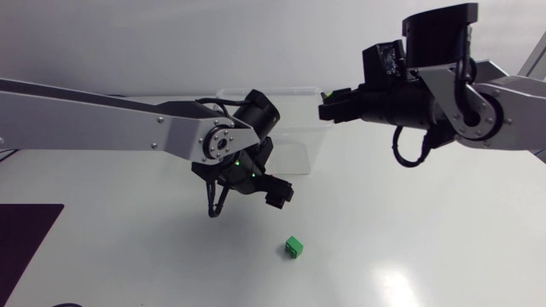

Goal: Place the duplo bricks in the container

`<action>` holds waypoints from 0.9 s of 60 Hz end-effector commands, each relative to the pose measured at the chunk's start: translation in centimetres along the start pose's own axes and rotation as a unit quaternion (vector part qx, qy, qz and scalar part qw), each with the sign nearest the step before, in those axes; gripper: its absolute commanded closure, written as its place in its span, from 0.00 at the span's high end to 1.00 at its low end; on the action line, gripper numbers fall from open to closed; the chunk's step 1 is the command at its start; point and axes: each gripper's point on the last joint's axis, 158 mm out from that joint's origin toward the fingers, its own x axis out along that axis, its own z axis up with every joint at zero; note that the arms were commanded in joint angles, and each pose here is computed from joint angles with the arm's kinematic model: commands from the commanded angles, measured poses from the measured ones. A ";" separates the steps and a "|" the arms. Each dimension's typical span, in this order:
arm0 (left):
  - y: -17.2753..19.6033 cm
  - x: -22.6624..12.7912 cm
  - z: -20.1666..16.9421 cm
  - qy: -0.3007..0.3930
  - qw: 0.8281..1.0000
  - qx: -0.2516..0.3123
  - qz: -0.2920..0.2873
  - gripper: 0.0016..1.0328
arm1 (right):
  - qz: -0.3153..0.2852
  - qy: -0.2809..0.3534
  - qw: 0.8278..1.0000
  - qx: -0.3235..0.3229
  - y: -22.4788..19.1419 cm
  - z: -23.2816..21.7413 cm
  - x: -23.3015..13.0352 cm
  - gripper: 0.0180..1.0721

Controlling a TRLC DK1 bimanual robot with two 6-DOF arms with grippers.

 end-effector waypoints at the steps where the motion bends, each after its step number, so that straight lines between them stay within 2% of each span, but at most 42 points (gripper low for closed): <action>1: -0.3 0.8 0.5 -0.002 1.000 -0.015 0.005 0.89 | 0.002 0.007 1.000 0.014 0.6 0.0 2.0 0.13; 18: 1.0 1.0 0.1 -0.002 0.999 -0.036 0.017 0.89 | 0.010 0.026 1.000 0.013 1.8 -0.1 8.1 0.14; 25: 1.4 0.4 0.1 -0.009 0.999 -0.039 0.019 0.89 | 0.009 0.038 0.999 0.013 1.8 -0.8 9.9 0.18; 28: 1.5 0.1 0.1 -0.011 0.999 -0.040 0.019 0.89 | 0.006 0.039 0.999 0.013 1.6 -0.9 10.1 0.27; 30: 1.6 0.0 0.2 -0.015 0.999 -0.042 0.020 0.89 | 0.002 0.039 0.999 0.014 1.4 -0.9 10.1 0.39; 36: 2.2 -0.3 0.4 -0.021 0.998 -0.047 0.024 0.89 | -0.006 0.037 0.999 0.026 0.4 -0.4 9.6 0.96; 42: 2.4 -0.1 0.8 -0.027 0.998 -0.053 0.023 0.88 | -0.017 0.022 0.999 0.038 -1.2 0.9 7.9 0.96; 54: 1.7 1.5 2.1 -0.026 0.997 -0.056 0.035 0.88 | -0.041 -0.029 0.996 0.071 -4.9 3.3 1.2 0.96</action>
